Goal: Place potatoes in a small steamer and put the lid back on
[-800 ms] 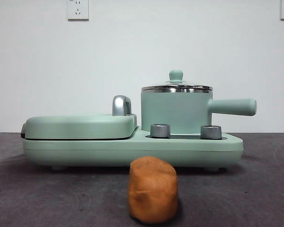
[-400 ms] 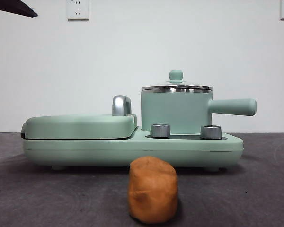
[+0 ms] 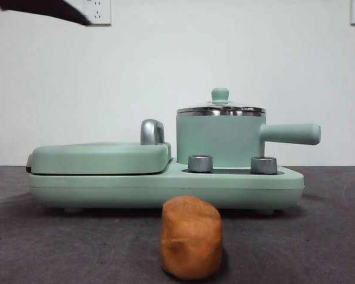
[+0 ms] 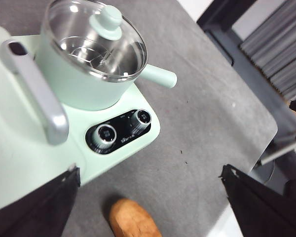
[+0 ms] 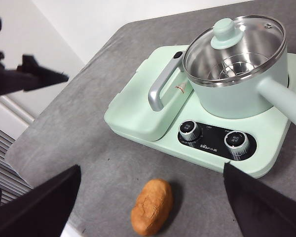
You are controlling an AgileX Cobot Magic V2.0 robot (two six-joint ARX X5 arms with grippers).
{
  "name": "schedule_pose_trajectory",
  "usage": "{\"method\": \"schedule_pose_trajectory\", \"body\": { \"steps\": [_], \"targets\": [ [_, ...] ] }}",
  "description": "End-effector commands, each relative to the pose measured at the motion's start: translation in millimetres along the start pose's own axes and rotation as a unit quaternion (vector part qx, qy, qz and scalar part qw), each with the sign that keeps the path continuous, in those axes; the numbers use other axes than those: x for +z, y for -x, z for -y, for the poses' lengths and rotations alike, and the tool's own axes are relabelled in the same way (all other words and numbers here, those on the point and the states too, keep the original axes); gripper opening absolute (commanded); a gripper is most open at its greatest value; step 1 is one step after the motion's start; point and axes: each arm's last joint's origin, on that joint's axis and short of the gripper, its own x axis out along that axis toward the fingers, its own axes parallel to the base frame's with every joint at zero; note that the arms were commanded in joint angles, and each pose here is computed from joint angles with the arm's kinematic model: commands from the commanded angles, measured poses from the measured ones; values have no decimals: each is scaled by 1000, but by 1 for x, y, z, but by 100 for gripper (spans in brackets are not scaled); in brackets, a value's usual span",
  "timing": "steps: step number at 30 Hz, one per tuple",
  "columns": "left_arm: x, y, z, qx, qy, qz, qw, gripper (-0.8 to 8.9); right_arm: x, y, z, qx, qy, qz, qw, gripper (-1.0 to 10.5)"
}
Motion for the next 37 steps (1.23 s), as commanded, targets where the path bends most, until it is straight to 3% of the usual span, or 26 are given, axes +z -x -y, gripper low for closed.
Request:
{"method": "schedule_pose_trajectory", "body": {
  "steps": [1,9,15,18,26,37],
  "targets": [
    [27,-15,6,7,-52,-12,999,474,4,2,-3,3,9,4,1000,462],
    [83,-78,18,95,-140,-30,985,477,4,0,-2,2,6,1,1000,462],
    [104,-134,18,102,-164,-13,981,467,5,-1,-1,0,6,-1,1000,462],
    [107,-162,14,123,-172,-9,977,467,5,-2,0,0,5,-2,1000,462],
    [96,-219,0,115,-182,-10,977,465,5,-2,0,0,5,-3,1000,462],
    [86,-243,-7,133,-207,-13,969,463,5,-2,0,1,4,-4,1000,462]
  ]
}}
